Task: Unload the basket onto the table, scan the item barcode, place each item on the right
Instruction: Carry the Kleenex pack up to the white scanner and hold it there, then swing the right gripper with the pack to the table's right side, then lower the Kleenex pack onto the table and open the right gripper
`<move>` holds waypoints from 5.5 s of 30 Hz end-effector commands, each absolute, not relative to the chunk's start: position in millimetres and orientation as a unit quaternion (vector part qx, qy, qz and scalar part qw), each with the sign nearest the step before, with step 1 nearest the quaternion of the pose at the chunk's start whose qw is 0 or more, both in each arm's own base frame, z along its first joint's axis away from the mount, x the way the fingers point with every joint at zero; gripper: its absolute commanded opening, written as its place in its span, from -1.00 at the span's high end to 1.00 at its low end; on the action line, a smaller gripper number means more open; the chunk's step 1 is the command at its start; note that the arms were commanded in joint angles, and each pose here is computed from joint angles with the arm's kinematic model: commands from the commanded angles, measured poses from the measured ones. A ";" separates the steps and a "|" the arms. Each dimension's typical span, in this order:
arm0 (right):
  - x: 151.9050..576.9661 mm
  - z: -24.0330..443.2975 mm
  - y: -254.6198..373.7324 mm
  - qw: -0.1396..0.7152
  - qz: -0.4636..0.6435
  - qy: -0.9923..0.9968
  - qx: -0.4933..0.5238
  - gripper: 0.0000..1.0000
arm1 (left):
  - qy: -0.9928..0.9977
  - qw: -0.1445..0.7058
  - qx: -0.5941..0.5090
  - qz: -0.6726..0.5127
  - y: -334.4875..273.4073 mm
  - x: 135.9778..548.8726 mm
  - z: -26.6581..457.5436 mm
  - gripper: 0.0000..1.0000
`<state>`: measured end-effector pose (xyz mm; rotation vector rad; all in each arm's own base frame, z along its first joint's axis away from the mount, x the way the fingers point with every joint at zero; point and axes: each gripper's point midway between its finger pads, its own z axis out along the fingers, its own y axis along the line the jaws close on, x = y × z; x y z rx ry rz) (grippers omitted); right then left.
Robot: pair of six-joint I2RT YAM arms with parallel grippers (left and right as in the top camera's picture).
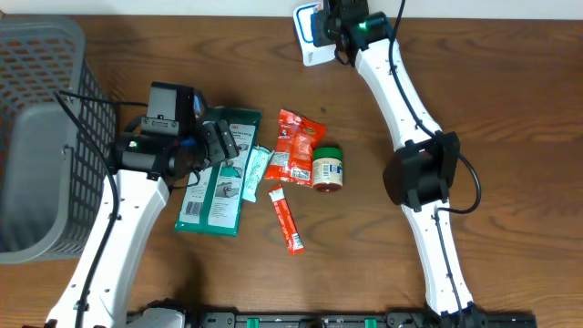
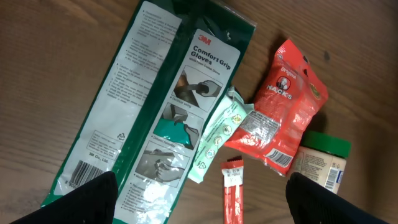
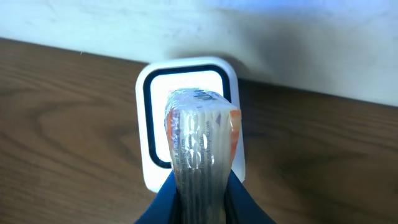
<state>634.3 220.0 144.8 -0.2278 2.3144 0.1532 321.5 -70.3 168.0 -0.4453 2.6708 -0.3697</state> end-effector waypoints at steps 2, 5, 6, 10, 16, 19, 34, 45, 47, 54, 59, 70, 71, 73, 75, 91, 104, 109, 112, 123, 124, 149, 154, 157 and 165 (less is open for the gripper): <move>639.1 144.8 221.1 0.404 0.056 0.909 -0.084 0.78 | 0.955 0.215 -0.158 -0.130 -68.2 324.7 175.1 -0.73; 641.7 139.4 222.8 0.405 0.060 0.909 -0.080 0.77 | 0.955 0.215 -0.158 -0.130 -68.2 324.7 175.1 -0.73; 643.3 137.3 224.5 0.407 0.064 0.908 -0.081 0.77 | 0.955 0.215 -0.158 -0.130 -68.2 324.7 175.1 -0.73; 648.6 133.2 234.2 0.415 0.086 0.902 -0.087 0.78 | 0.955 0.215 -0.158 -0.130 -68.2 324.7 175.1 -0.73; 648.6 125.2 233.9 0.409 0.086 0.905 -0.084 0.76 | 0.955 0.215 -0.158 -0.130 -68.2 324.7 175.1 -0.74; 647.4 123.0 233.2 0.405 0.084 0.907 -0.084 0.74 | 0.955 0.215 -0.158 -0.130 -68.2 324.7 175.1 -0.73; 590.0 256.4 194.5 0.411 0.082 0.905 -0.070 0.81 | 0.955 0.215 -0.158 -0.130 -68.2 324.7 175.1 -0.73; 453.3 362.5 90.9 0.357 0.043 0.933 -0.026 0.94 | 0.955 0.215 -0.158 -0.130 -68.2 324.7 175.1 -0.73; 437.6 368.8 69.9 0.349 0.034 0.936 -0.009 0.97 | 0.955 0.215 -0.158 -0.130 -68.2 324.7 175.1 -0.73; 414.4 354.4 -3.6 0.296 -0.013 0.953 0.068 0.97 | 0.955 0.215 -0.158 -0.130 -68.2 324.7 175.1 -0.73; 408.4 318.5 -46.5 0.229 -0.047 0.965 0.121 0.97 | 0.955 0.215 -0.158 -0.130 -68.2 324.7 175.1 -0.73; 388.4 203.0 -138.5 0.087 -0.208 0.946 0.231 0.97 | 0.955 0.215 -0.158 -0.130 -68.2 324.7 175.1 -0.73; 388.2 189.3 -142.8 0.081 -0.209 0.946 0.235 0.97 | 0.955 0.215 -0.158 -0.130 -68.2 324.7 175.1 -0.74; 387.9 164.1 -151.0 0.073 -0.210 0.944 0.243 0.97 | 0.955 0.215 -0.158 -0.130 -68.2 324.7 175.1 -0.74; 384.1 129.4 -168.3 0.069 -0.229 0.936 0.257 0.97 | 0.955 0.215 -0.158 -0.130 -68.2 324.7 175.1 -0.73; 350.5 21.8 -209.5 0.085 -0.243 0.914 0.315 0.85 | 0.955 0.215 -0.158 -0.130 -68.2 324.7 175.1 -0.73; 362.4 12.9 -192.1 0.096 -0.182 0.927 0.314 0.23 | 0.955 0.215 -0.158 -0.130 -68.2 324.7 175.1 -0.73; 370.6 14.3 -184.6 0.103 -0.153 0.932 0.311 0.18 | 0.955 0.215 -0.158 -0.130 -68.2 324.7 175.1 -0.73; 374.0 13.6 -179.9 0.106 -0.136 0.935 0.310 0.15 | 0.955 0.215 -0.158 -0.130 -68.2 324.7 175.1 -0.74; 381.7 42.6 -180.6 0.096 -0.132 0.941 0.297 0.04 | 0.955 0.215 -0.158 -0.130 -68.2 324.7 175.1 -0.74; 382.8 48.9 -180.9 0.095 -0.131 0.941 0.297 0.01 | 0.955 0.215 -0.158 -0.130 -68.2 324.7 175.1 -0.74; 352.7 47.6 -171.4 0.028 -0.129 0.945 0.298 -0.29 | 0.955 0.215 -0.158 -0.130 -68.2 324.7 175.1 -0.74; 346.0 38.0 -168.4 0.021 -0.126 0.942 0.311 -0.30 | 0.955 0.215 -0.158 -0.130 -68.2 324.7 175.1 -0.73; 350.4 33.5 -161.8 0.027 -0.104 0.944 0.312 -0.30 | 0.955 0.215 -0.158 -0.130 -68.2 324.7 175.1 -0.73; 369.5 30.2 -123.2 0.041 0.017 0.963 0.265 -0.29 | 0.955 0.215 -0.158 -0.130 -68.2 324.7 175.1 -0.73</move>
